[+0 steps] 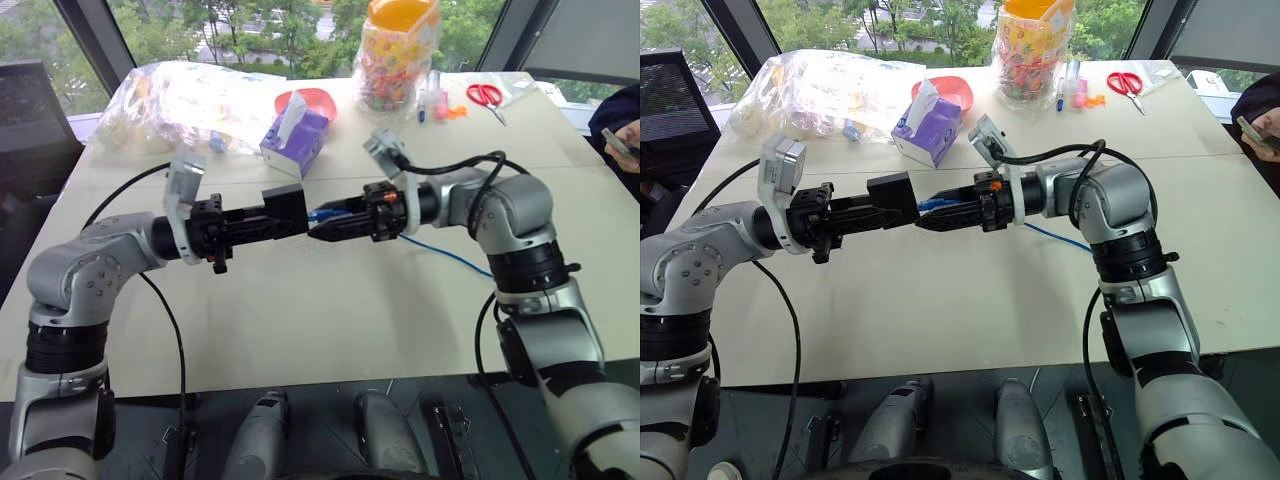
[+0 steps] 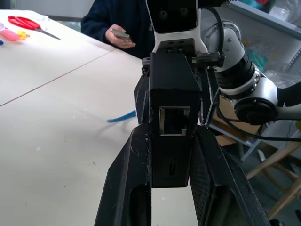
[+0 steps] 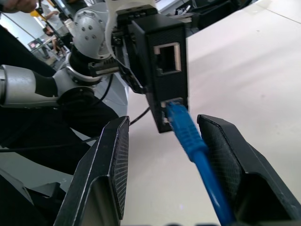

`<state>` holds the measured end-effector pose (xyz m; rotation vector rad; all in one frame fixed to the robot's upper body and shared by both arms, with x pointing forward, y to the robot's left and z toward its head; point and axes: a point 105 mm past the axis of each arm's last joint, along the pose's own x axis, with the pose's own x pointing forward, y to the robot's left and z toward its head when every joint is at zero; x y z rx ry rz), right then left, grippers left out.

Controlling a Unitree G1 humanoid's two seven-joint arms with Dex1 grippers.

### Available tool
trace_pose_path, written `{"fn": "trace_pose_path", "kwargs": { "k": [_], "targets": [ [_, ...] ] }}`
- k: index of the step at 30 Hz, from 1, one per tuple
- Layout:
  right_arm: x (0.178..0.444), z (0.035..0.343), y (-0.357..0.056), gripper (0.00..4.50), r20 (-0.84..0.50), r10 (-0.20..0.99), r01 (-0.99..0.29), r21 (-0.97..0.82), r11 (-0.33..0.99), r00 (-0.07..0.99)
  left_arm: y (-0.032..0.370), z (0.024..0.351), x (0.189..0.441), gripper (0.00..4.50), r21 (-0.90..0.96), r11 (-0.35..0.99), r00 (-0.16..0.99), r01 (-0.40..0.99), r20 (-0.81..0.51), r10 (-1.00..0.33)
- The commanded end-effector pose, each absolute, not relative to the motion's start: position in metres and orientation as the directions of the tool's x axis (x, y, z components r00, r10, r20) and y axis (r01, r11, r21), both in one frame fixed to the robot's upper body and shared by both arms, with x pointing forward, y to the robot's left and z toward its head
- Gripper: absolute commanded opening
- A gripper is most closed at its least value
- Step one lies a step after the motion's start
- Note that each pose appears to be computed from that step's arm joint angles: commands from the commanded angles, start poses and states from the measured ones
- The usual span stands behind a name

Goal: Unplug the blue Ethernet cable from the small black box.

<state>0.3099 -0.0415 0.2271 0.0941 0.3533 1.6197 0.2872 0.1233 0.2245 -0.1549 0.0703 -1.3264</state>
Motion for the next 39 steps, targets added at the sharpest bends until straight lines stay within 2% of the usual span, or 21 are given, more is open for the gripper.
{"fn": "trace_pose_path", "kwargs": {
  "k": [1, 13, 14, 16, 18, 30, 39],
  "targets": [
    [0.304, 0.246, -0.038, 2.38, -0.134, 0.984, -0.972, 0.221, -0.082, -0.114, 0.124, 0.234, 0.283, 0.49, -0.091, 0.228, 0.233, 0.969, 0.044, -0.971],
    [0.304, 0.245, -0.040, 2.38, -0.151, 0.982, -0.974, 0.213, -0.077, -0.111, 0.128, 0.230, 0.281, 0.49, -0.086, 0.230, 0.233, 0.969, 0.021, -0.972],
    [0.304, 0.245, -0.040, 1.84, -0.151, 0.982, -0.974, 0.213, -0.079, -0.113, 0.128, 0.230, 0.281, 0.49, -0.084, 0.230, 0.232, 0.970, 0.021, -0.972],
    [0.303, 0.244, -0.039, 1.13, -0.153, 0.982, -0.974, 0.213, -0.080, -0.114, 0.127, 0.231, 0.281, 0.49, -0.083, 0.229, 0.232, 0.970, 0.023, -0.972],
    [0.303, 0.244, -0.039, 0.07, -0.155, 0.981, -0.974, 0.213, -0.083, -0.117, 0.127, 0.231, 0.281, 0.49, -0.082, 0.228, 0.231, 0.970, 0.025, -0.973],
    [0.302, 0.236, -0.040, 0.03, -0.181, 0.977, -0.976, 0.203, -0.074, -0.111, 0.126, 0.236, 0.282, 0.49, -0.081, 0.229, 0.233, 0.970, 0.045, -0.971],
    [0.338, 0.218, -0.074, 0.03, -0.247, 0.965, -0.989, 0.095, 0.114, 0.087, 0.138, 0.241, 0.278, 0.49, -0.110, 0.248, 0.255, 0.962, 0.060, -0.965]
  ]
}}
